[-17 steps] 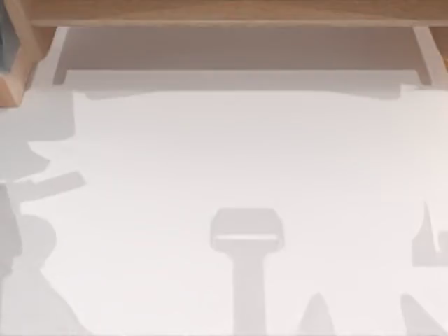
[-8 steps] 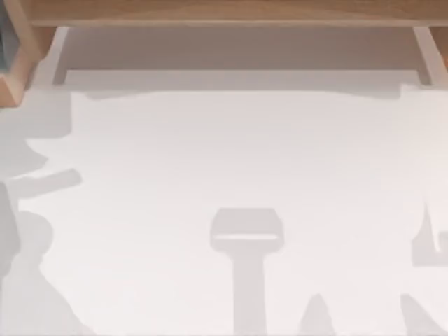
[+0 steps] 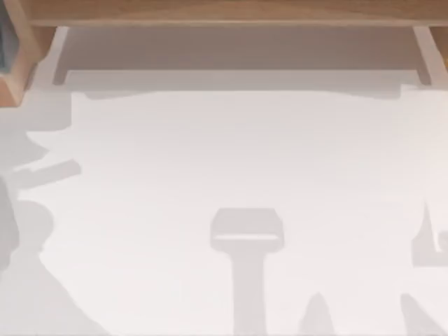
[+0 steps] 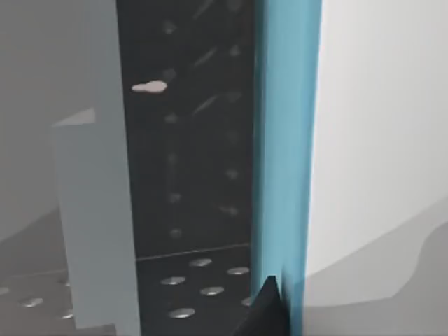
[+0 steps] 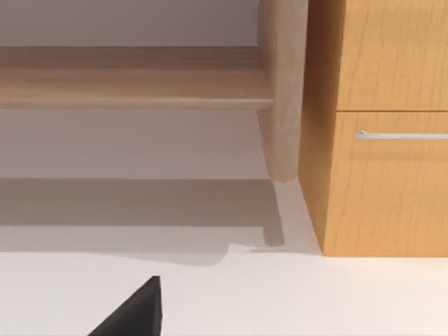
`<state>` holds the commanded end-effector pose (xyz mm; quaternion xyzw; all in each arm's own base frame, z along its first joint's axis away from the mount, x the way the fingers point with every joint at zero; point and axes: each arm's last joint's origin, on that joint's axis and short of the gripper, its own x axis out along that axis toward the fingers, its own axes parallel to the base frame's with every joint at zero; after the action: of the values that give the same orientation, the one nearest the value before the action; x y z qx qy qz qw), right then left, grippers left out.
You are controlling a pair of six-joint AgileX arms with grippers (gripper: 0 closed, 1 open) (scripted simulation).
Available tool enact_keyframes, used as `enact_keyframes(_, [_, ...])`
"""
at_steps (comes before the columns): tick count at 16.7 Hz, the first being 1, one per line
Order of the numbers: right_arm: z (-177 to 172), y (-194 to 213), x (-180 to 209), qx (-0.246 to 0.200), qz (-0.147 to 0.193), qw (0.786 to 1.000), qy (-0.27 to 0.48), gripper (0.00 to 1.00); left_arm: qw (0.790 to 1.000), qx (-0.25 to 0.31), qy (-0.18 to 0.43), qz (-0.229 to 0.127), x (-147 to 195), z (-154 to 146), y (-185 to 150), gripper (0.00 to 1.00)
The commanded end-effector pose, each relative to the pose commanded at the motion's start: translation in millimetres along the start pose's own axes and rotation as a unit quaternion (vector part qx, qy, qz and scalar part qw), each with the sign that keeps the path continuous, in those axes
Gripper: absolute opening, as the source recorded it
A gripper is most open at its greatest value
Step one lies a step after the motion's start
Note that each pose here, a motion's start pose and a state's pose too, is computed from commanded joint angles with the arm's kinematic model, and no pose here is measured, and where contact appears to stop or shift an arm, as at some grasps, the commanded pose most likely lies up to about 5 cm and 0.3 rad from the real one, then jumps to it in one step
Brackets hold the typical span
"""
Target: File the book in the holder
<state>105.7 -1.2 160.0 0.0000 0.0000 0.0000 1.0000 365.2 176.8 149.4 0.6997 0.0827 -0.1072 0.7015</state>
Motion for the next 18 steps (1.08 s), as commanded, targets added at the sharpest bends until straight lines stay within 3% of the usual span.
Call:
enact_keyframes(10, [0.0, 0.0, 0.0, 0.000, 0.000, 1.000, 0.000, 1.00, 1.000, 0.000, 0.001, 0.001, 12.2, -0.4, 1.4, 0.00])
enact_keyframes(18, [0.0, 0.0, 0.0, 0.000, 0.000, 1.000, 0.000, 1.00, 1.000, 0.000, 0.001, 0.001, 12.2, -0.4, 1.4, 0.60])
